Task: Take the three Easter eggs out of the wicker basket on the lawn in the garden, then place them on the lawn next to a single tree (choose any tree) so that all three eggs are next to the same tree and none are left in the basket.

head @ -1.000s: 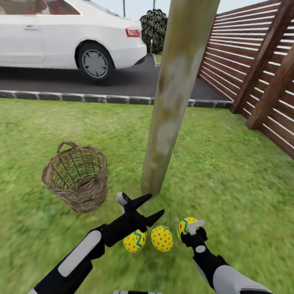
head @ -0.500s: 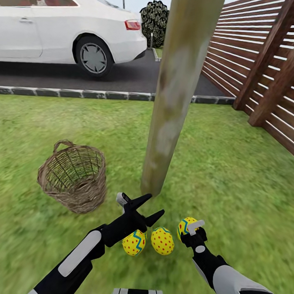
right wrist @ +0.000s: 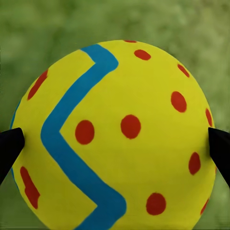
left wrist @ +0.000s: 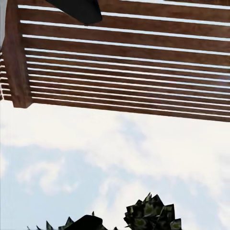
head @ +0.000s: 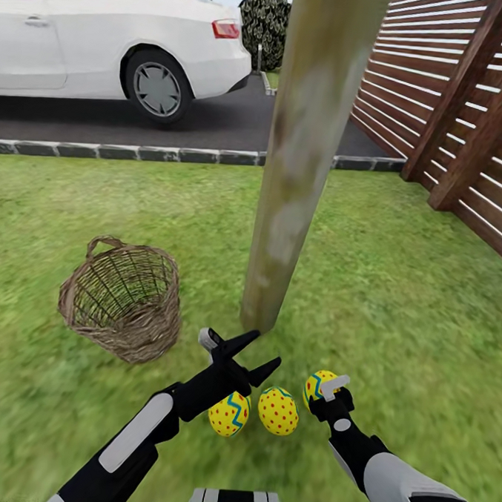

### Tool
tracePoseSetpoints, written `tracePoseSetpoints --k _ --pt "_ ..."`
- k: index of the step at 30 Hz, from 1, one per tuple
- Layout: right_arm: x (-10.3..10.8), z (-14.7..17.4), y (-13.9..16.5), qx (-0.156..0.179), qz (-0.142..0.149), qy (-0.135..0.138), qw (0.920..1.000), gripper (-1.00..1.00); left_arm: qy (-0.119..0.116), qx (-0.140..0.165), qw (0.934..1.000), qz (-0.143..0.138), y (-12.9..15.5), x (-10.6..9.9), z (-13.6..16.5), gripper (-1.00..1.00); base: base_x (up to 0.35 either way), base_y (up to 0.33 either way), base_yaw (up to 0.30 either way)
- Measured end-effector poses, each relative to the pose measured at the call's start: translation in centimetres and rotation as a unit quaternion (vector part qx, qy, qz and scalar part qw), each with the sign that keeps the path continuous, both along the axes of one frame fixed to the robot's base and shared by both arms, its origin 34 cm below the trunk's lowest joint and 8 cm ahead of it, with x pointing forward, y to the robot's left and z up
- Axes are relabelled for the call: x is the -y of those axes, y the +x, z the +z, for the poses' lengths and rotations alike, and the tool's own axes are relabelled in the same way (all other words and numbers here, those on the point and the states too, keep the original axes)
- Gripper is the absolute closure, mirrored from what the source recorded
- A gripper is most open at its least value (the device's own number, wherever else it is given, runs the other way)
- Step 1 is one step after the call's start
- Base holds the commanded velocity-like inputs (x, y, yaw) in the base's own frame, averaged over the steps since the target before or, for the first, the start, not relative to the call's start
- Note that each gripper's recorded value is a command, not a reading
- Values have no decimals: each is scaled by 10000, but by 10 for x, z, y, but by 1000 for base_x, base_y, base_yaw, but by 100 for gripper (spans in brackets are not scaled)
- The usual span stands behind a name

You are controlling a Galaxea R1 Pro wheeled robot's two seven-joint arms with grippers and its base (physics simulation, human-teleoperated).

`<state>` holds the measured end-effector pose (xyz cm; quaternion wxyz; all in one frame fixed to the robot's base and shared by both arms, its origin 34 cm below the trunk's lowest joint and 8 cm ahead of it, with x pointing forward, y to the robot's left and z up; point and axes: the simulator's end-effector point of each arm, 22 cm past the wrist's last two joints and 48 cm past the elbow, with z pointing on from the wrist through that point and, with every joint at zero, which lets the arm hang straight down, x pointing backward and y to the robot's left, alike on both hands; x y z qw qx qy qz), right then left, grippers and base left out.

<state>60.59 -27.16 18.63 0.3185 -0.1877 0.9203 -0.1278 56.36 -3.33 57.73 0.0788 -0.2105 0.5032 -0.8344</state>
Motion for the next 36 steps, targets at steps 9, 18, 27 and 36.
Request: tracePoseSetpoints --k 9,18,27,36 --pt "4 -17 -10 -145 -37 -3 9999 100 -114 84 9999 -26 1 -3 5 -100 0 0 0" --pt "4 -30 -18 -262 -50 -3 9996 100 -183 371 9991 -62 -2 -13 22 -100 0 0 0" --pt "4 -43 -24 -358 -30 -5 9994 100 -138 221 9996 -73 1 -16 4 -100 0 0 0" --pt "6 -60 -35 -508 -85 0 9987 100 -130 47 9999 -63 3 -16 -14 -100 0 0 0"
